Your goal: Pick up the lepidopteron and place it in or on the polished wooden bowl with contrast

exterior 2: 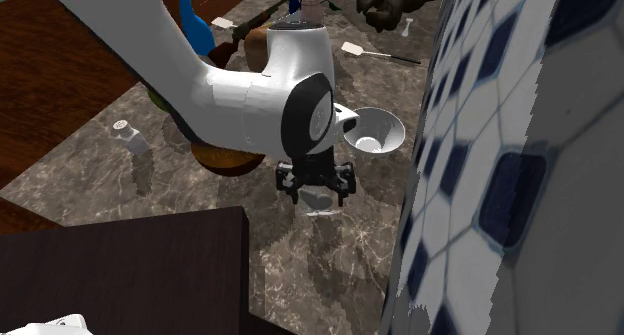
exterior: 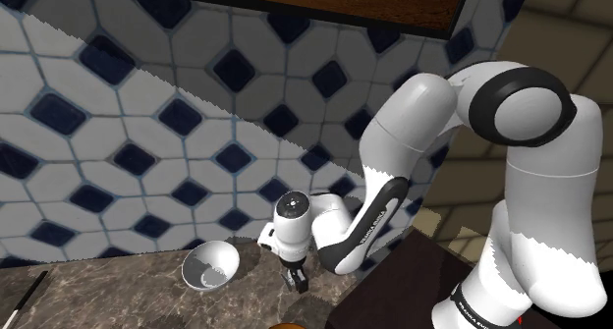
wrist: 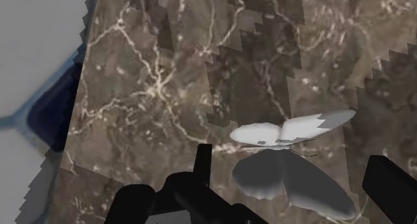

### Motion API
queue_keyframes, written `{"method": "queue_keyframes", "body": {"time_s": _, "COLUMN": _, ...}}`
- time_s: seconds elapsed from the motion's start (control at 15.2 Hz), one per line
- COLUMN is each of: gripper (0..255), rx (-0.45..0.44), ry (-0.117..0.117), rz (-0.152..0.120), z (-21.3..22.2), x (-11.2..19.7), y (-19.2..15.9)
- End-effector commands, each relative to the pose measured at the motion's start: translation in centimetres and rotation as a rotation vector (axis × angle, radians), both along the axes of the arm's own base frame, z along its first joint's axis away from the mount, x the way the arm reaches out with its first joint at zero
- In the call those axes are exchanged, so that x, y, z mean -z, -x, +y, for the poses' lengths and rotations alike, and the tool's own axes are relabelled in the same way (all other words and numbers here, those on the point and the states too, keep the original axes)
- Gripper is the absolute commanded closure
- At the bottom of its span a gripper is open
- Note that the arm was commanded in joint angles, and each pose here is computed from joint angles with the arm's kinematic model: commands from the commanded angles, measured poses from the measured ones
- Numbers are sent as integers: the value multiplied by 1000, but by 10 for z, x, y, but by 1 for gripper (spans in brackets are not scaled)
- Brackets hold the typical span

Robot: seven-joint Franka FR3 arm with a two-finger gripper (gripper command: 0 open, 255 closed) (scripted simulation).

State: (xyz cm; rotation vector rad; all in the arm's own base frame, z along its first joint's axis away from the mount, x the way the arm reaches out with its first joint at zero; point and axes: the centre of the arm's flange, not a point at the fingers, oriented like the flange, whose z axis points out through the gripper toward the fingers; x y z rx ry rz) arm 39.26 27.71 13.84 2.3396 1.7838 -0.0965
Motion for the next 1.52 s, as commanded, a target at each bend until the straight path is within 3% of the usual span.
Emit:
{"method": "queue_keyframes", "body": {"time_s": 0.0, "gripper": 0, "rx": -8, "ry": 0, "rz": 0, "z": 0, "x": 11, "y": -1}}
{"method": "queue_keyframes", "body": {"time_s": 0.33, "gripper": 0, "rx": -8, "ry": 0, "rz": 0, "z": -5, "x": 35, "y": -3}}
{"method": "queue_keyframes", "body": {"time_s": 0.79, "gripper": 0, "rx": -8, "ry": 0, "rz": 0, "z": -5, "x": 35, "y": -3}}
{"method": "queue_keyframes", "body": {"time_s": 0.86, "gripper": 255, "rx": -8, "ry": 0, "rz": 0, "z": -5, "x": 35, "y": -3}}
{"method": "queue_keyframes", "body": {"time_s": 1.45, "gripper": 255, "rx": -8, "ry": 0, "rz": 0, "z": -5, "x": 35, "y": -3}}
